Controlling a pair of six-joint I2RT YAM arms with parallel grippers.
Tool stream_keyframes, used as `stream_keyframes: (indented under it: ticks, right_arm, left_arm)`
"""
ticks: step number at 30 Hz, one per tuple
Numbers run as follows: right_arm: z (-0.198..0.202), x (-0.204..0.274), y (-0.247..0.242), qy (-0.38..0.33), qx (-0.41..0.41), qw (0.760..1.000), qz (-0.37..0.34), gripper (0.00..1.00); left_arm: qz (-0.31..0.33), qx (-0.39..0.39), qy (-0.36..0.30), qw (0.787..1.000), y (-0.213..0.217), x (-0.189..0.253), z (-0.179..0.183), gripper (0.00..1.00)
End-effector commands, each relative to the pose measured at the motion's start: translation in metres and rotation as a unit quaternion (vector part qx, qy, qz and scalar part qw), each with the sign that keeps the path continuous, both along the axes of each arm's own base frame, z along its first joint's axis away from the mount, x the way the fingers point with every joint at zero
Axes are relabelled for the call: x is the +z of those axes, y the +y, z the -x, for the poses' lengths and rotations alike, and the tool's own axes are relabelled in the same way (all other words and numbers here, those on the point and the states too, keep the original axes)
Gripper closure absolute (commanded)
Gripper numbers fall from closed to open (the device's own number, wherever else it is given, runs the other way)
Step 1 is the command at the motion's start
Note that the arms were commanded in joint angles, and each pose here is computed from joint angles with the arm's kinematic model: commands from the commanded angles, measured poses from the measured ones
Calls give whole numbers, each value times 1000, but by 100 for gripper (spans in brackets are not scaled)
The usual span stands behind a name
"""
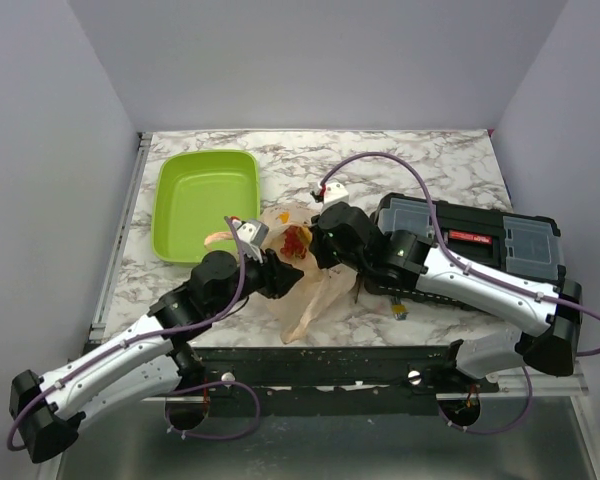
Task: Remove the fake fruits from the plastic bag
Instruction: Adjust the plastic bag at the center of the board, then take out the fake fruit from the plastic bag.
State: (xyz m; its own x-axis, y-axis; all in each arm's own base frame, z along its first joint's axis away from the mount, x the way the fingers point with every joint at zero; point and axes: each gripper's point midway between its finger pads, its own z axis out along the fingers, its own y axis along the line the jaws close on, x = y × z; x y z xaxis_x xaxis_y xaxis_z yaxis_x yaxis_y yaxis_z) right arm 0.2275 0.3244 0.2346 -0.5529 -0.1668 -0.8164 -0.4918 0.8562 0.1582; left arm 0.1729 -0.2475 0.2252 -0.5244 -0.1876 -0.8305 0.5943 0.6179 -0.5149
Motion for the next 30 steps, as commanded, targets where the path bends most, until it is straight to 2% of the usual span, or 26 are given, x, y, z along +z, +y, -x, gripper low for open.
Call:
stream_keyframes:
  ticks: [1,8,10,12,15,17,20,26,30]
  right_arm:
    - [6,5,7,5,24,1000,-17,99]
    - [7,6,2,2,24,1000,-6,99]
    - [8,4,-1,3,23,1000,-3,99]
    - [10,0,-4,7,26,1000,0,99]
    - [16,-6,-11,12,29,1000,3,99]
    - [18,-7,-16,11,27,1000,0,99]
    - [22,-9,-19,11,36,999,0,99]
    - [25,-22,-24,16,42,999,18,99]
    - [25,-25,-26,17,36,999,19,99]
  left_arm:
    - [16,61,-14,998,-5,-10,-31,66]
    - [-3,124,-2,992,-10,-46,-63,65]
    - [-16,175,21,984,-2,-59,-75,62]
    - [-18,202,33,979,0,-70,-84,54]
    - [-20,194,34,980,-14,-77,-94,43]
    - [-32,194,43,980,-22,-85,-101,39]
    - [-39,196,62,978,-30,-99,-112,38]
    - [-55,236,53,969,-24,-115,-137,31]
    - [-62,259,37,963,-16,-122,-153,32]
